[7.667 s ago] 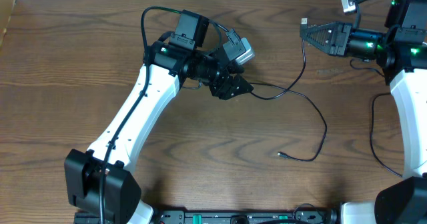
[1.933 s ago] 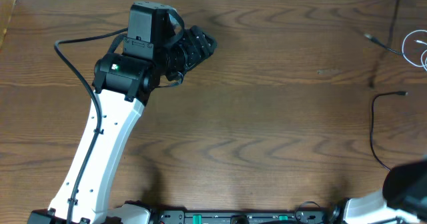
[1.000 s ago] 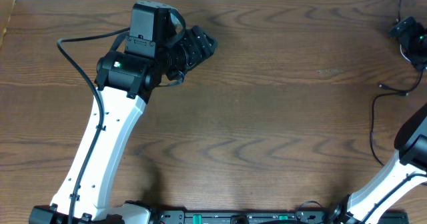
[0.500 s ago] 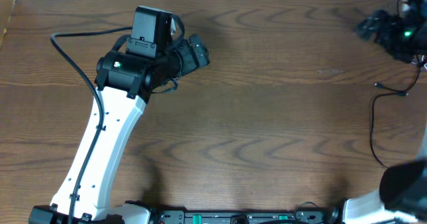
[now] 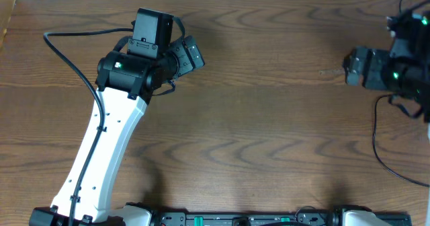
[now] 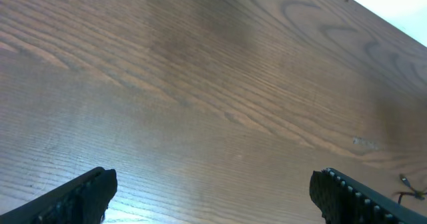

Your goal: Untangle cables

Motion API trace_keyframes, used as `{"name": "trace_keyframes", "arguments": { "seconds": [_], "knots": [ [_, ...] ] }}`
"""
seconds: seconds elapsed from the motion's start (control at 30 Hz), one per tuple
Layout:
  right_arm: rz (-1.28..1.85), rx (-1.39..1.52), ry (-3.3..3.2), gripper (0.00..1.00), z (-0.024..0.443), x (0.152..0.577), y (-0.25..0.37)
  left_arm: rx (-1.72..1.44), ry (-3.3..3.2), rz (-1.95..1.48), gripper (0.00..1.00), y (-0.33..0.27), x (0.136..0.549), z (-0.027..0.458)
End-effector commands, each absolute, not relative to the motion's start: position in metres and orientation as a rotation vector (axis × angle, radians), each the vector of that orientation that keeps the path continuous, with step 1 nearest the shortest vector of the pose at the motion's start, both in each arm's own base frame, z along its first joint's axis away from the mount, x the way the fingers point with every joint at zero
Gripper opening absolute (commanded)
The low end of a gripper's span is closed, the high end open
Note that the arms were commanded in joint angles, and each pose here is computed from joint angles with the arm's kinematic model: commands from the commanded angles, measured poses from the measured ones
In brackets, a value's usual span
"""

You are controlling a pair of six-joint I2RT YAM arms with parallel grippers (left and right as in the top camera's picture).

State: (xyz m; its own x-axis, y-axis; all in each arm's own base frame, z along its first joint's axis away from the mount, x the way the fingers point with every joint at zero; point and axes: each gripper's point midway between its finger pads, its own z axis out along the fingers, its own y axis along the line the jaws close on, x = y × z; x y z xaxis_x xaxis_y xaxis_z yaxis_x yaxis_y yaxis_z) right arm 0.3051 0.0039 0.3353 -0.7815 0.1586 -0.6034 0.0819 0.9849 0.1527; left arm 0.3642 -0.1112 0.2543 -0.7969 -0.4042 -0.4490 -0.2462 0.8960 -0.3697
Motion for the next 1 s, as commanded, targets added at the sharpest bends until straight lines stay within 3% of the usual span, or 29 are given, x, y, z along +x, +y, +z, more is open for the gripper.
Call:
{"name": "trace_keyframes", "arguments": {
  "seconds": [0.0,0.33,0.63,0.97],
  "knots": [
    [0.098,0.161,2.442,0.99,0.345,0.296,-0.002,-0.452,2.538,-0.359,0.98,-0.108,0.365,0.249],
    [0.085,0.127,2.429,0.99,0.349,0.291,-0.002,-0.452,2.538,-0.359,0.98,-0.108,0.365,0.249],
    [0.067,0.026,2.269,0.99,0.361,0.315,0.001,-0.452,2.538,-0.359,0.98,-0.108,0.365,0.249],
    [0.043,0.012,1.929,0.99,0.324,0.294,-0.001,-0.452,2.538,-0.359,0.98,-0.108,0.365,0.249]
  ]
}}
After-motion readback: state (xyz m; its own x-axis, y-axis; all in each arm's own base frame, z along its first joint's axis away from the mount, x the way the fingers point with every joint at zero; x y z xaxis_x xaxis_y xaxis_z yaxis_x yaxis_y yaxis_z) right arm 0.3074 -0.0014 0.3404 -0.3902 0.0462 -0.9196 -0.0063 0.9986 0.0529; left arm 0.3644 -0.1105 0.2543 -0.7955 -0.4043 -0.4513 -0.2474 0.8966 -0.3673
